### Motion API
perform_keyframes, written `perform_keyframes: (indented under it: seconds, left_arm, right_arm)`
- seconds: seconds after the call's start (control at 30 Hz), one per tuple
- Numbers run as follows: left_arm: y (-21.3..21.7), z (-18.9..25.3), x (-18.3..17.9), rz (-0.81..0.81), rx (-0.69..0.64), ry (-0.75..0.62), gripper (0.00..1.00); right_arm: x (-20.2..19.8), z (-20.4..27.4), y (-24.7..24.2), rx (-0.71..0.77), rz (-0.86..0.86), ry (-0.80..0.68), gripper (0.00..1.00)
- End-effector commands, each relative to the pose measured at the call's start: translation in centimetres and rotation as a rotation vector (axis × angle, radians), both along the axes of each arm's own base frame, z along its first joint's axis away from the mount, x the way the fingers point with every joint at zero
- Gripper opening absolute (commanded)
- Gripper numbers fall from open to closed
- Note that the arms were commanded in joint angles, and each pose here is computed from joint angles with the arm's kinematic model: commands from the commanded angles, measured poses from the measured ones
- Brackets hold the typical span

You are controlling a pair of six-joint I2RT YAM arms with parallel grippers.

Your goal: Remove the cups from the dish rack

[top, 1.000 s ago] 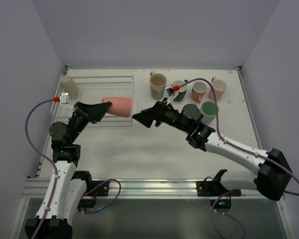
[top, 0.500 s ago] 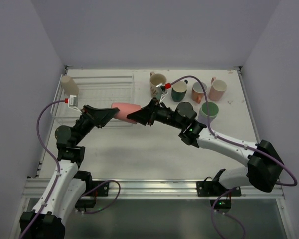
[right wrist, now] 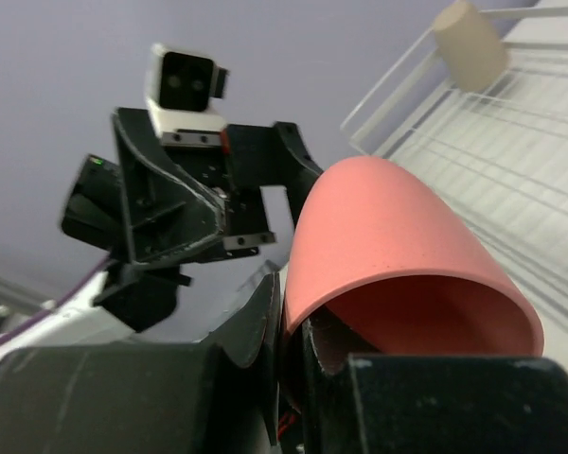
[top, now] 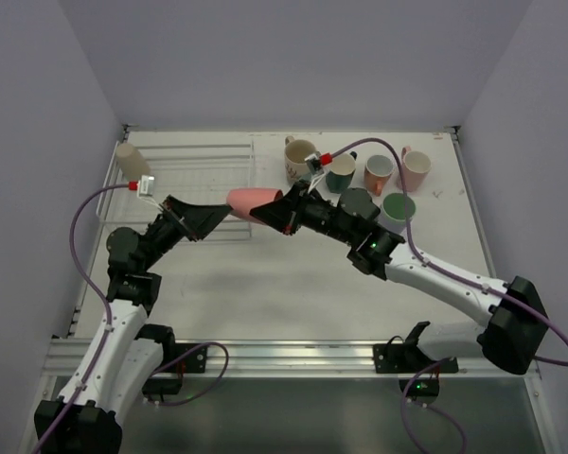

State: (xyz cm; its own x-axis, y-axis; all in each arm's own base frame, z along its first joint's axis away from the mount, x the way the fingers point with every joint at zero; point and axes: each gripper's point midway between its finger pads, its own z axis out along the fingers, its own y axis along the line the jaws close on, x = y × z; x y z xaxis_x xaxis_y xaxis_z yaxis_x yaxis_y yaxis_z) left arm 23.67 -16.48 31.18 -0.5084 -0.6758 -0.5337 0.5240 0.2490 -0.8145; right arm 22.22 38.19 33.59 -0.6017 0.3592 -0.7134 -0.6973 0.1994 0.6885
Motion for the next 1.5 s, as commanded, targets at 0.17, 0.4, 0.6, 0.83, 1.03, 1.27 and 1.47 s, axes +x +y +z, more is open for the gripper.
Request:
perform_keyframes:
  seconds: [0.17, 0.4, 0.6, 0.83, 1.03, 1.27, 1.47]
  left_arm:
    - [1.3, 1.0, 2.1, 0.112, 0.375, -0.096, 1.00]
    - [2.9, 0.1, 2.7, 0.193, 0.528, -0.101, 1.00]
    - [4.0, -1.1, 2.3, 0.235, 0.644, -0.145, 1.00]
    - [3.6, -3.3, 1.9, 0.201, 0.701, -0.147, 1.00]
    - [5.1, -4.2, 2.8, 0.291, 0.765, -0.110, 1.00]
    - [5.5, -4.2, 3.2, 0.315, 0.773, -0.091, 1.00]
    - [6.9, -3.5, 4.4, 0.395, 0.793, -0.015, 1.00]
  right_arm:
    - [2.5, 0.0, -5.7, -0.404, -0.224, -0.116, 0.00]
    - [4.1, -5.9, -12.0, -0.758, -0.254, 0.036, 0.00]
    - [6.5, -12.3, -16.7, -1.152, -0.285, 0.137, 0.00]
    - [9.5, -18.1, -17.7, -1.381, -0.246, 0.231, 0.00]
    - [10.8, -21.8, -17.9, -1.432, -0.187, 0.288, 0.00]
    - [11.4, -24.2, -17.8, -1.468, -0.142, 0.309, 0.11]
    - [11.8, -23.8, -17.5, -1.448, -0.143, 0.280, 0.35]
